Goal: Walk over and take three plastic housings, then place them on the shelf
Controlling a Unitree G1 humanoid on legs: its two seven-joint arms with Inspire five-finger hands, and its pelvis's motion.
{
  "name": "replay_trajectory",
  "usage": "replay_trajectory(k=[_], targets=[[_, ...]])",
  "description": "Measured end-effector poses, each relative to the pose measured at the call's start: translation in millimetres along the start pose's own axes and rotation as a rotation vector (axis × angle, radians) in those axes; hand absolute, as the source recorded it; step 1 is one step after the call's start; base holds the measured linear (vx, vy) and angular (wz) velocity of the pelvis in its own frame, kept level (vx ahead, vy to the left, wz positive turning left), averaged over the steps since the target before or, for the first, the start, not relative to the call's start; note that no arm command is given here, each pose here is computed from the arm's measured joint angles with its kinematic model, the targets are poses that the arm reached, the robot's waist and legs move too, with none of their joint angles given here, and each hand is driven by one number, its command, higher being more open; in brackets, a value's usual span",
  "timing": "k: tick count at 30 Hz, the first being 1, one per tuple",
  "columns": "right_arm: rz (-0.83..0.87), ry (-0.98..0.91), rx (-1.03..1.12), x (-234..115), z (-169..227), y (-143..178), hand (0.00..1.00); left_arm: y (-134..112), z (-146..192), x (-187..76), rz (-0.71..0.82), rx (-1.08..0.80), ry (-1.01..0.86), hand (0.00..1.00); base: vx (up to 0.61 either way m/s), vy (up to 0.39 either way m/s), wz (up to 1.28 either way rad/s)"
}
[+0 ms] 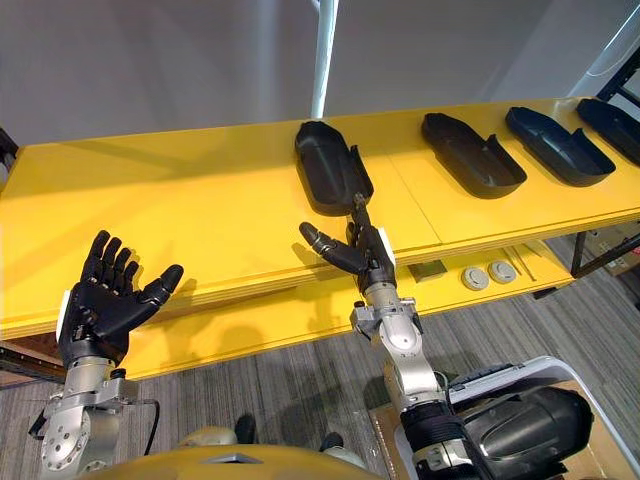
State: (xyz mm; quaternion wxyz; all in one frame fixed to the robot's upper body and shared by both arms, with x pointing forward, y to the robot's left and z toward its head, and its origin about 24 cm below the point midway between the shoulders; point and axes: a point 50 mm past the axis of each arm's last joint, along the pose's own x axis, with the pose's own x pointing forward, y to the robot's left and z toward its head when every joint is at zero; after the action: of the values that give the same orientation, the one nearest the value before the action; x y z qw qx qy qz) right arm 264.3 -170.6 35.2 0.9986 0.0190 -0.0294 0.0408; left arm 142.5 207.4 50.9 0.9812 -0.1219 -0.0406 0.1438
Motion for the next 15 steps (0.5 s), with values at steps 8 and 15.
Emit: replay_trajectory(k=[8, 15], targets=[[0.005, -0.009, 0.0, 3, 2, 4, 1.0, 0, -7, -1, -0.006, -0.002, 0.029, 1.0, 0.0, 0.004, 0.0], [0.102, -0.1, 0.045, -25, 27, 19, 1.0, -1, -5, -1, -0.022, 0.006, 0.019, 1.0, 0.01, 0.016, -0.18]])
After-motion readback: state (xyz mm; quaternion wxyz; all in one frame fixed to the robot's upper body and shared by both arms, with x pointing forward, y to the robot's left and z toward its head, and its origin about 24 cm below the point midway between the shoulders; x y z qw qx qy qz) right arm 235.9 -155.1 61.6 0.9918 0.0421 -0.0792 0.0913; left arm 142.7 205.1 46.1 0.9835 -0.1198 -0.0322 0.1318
